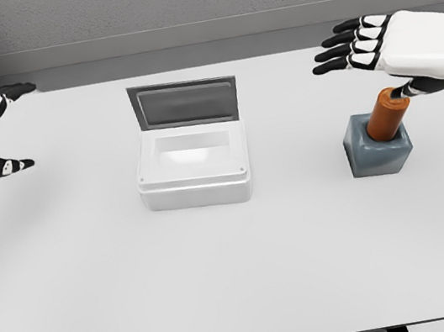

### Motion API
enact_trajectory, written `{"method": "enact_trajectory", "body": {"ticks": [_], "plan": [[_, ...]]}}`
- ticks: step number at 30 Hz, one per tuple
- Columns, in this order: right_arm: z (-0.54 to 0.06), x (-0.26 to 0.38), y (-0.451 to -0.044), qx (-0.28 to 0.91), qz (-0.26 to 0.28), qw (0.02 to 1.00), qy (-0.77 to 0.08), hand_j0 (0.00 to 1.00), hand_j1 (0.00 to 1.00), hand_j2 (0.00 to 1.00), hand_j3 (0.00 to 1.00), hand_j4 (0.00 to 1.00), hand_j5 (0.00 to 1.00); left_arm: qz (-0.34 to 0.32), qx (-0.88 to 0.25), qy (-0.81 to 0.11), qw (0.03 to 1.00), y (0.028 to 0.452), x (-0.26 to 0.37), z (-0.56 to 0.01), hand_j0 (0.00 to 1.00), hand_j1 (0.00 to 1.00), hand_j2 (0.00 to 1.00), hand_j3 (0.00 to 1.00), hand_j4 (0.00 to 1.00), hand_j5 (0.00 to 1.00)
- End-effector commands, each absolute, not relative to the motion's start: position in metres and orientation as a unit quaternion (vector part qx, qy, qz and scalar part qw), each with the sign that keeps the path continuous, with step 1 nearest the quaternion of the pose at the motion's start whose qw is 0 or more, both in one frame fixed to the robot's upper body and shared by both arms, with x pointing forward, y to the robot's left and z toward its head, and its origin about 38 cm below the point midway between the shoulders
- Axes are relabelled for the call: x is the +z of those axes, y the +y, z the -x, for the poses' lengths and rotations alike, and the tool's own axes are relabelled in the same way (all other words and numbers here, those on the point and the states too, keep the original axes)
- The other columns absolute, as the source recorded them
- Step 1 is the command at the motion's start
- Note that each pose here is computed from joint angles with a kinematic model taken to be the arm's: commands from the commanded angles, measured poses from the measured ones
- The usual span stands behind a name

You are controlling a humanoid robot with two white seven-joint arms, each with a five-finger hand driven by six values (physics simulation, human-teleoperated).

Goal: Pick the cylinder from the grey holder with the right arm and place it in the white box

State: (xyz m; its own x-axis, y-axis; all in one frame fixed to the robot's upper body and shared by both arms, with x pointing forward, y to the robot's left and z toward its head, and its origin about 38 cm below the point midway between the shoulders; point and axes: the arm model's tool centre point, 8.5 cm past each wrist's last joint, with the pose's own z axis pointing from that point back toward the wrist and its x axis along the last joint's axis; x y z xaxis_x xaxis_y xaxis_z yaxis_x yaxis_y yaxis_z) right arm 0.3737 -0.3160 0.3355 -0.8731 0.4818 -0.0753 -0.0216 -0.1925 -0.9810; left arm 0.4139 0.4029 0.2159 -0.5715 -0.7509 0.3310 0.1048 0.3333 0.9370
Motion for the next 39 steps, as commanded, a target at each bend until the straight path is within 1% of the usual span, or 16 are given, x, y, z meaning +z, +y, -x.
{"method": "enact_trajectory", "body": {"ticks": [1, 5, 8, 9, 10, 11, 12, 14, 16, 19, 21, 23, 25, 27, 32, 39], "plan": [[-0.374, 0.336, -0.317, 0.749, 0.188, 0.169, -0.612, 1.0, 1.0, 1.0, 1.0, 1.0, 1.0, -0.25, -0.512, -0.717, 0.401, 0.418, 0.232, -0.416, 1.0, 1.0, 1.0, 1.0, 1.0, 1.0], [-0.374, 0.339, -0.316, 0.741, 0.188, 0.169, -0.622, 1.0, 1.0, 1.0, 1.0, 1.0, 1.0, -0.25, -0.51, -0.721, 0.397, 0.417, 0.234, -0.414, 1.0, 1.0, 1.0, 1.0, 1.0, 1.0], [-0.374, 0.339, -0.323, 0.75, 0.197, 0.173, -0.607, 1.0, 1.0, 1.0, 1.0, 1.0, 1.0, -0.242, -0.511, -0.727, 0.39, 0.409, 0.234, -0.413, 1.0, 1.0, 1.0, 1.0, 1.0, 1.0], [-0.375, 0.346, -0.324, 0.759, 0.212, 0.161, -0.594, 1.0, 1.0, 1.0, 1.0, 1.0, 1.0, -0.241, -0.512, -0.725, 0.391, 0.408, 0.232, -0.413, 1.0, 1.0, 1.0, 1.0, 1.0, 1.0], [-0.377, 0.349, -0.324, 0.793, 0.209, 0.165, -0.548, 1.0, 1.0, 1.0, 1.0, 1.0, 1.0, -0.238, -0.511, -0.725, 0.395, 0.408, 0.228, -0.412, 1.0, 1.0, 1.0, 1.0, 1.0, 1.0], [-0.376, 0.343, -0.325, 0.823, 0.181, 0.185, -0.506, 1.0, 1.0, 1.0, 1.0, 1.0, 1.0, -0.233, -0.514, -0.719, 0.406, 0.411, 0.216, -0.408, 1.0, 1.0, 1.0, 1.0, 1.0, 1.0], [-0.375, 0.344, -0.322, 0.829, 0.139, 0.205, -0.501, 1.0, 1.0, 1.0, 1.0, 1.0, 1.0, -0.228, -0.515, -0.717, 0.411, 0.41, 0.21, -0.405, 1.0, 1.0, 1.0, 1.0, 1.0, 1.0], [-0.385, 0.355, -0.309, 0.807, 0.118, 0.204, -0.541, 1.0, 1.0, 1.0, 1.0, 1.0, 1.0, -0.217, -0.503, -0.734, 0.401, 0.401, 0.214, -0.408, 1.0, 1.0, 1.0, 1.0, 1.0, 1.0], [-0.392, 0.364, -0.318, 0.808, 0.145, 0.207, -0.533, 1.0, 1.0, 1.0, 1.0, 1.0, 1.0, -0.179, -0.429, -0.788, 0.405, 0.388, 0.229, -0.419, 1.0, 1.0, 1.0, 1.0, 1.0, 1.0], [-0.394, 0.368, -0.319, 0.814, 0.164, 0.197, -0.521, 1.0, 1.0, 1.0, 1.0, 1.0, 1.0, -0.147, -0.383, -0.811, 0.418, 0.382, 0.229, -0.422, 1.0, 1.0, 1.0, 1.0, 1.0, 1.0], [-0.396, 0.363, -0.324, 0.827, 0.186, 0.194, -0.494, 1.0, 1.0, 1.0, 1.0, 1.0, 1.0, -0.069, -0.309, -0.828, 0.464, 0.371, 0.211, -0.423, 1.0, 1.0, 1.0, 1.0, 1.0, 1.0], [-0.398, 0.359, -0.325, 0.831, 0.19, 0.194, -0.485, 1.0, 1.0, 1.0, 1.0, 1.0, 1.0, -0.043, -0.287, -0.82, 0.493, 0.361, 0.196, -0.427, 1.0, 1.0, 1.0, 1.0, 1.0, 1.0], [-0.399, 0.351, -0.327, 0.838, 0.189, 0.198, -0.472, 1.0, 1.0, 1.0, 1.0, 1.0, 1.0, -0.021, -0.23, -0.789, 0.569, 0.359, 0.187, -0.438, 1.0, 1.0, 1.0, 1.0, 1.0, 1.0], [-0.4, 0.34, -0.328, 0.849, 0.193, 0.196, -0.451, 1.0, 1.0, 1.0, 1.0, 1.0, 1.0, 0.026, -0.166, -0.765, 0.622, 0.355, 0.19, -0.45, 1.0, 1.0, 1.0, 1.0, 1.0, 1.0], [-0.398, 0.318, -0.327, 0.866, 0.179, 0.198, -0.424, 1.0, 1.0, 1.0, 1.0, 1.0, 1.0, 0.032, -0.174, -0.737, 0.652, 0.35, 0.174, -0.449, 1.0, 1.0, 1.0, 1.0, 1.0, 1.0], [-0.407, 0.297, -0.317, 0.875, 0.167, 0.193, -0.411, 1.0, 1.0, 1.0, 1.0, 1.0, 1.0, 0.067, -0.182, -0.709, 0.678, 0.351, 0.17, -0.451, 1.0, 1.0, 1.0, 1.0, 1.0, 1.0]]}}
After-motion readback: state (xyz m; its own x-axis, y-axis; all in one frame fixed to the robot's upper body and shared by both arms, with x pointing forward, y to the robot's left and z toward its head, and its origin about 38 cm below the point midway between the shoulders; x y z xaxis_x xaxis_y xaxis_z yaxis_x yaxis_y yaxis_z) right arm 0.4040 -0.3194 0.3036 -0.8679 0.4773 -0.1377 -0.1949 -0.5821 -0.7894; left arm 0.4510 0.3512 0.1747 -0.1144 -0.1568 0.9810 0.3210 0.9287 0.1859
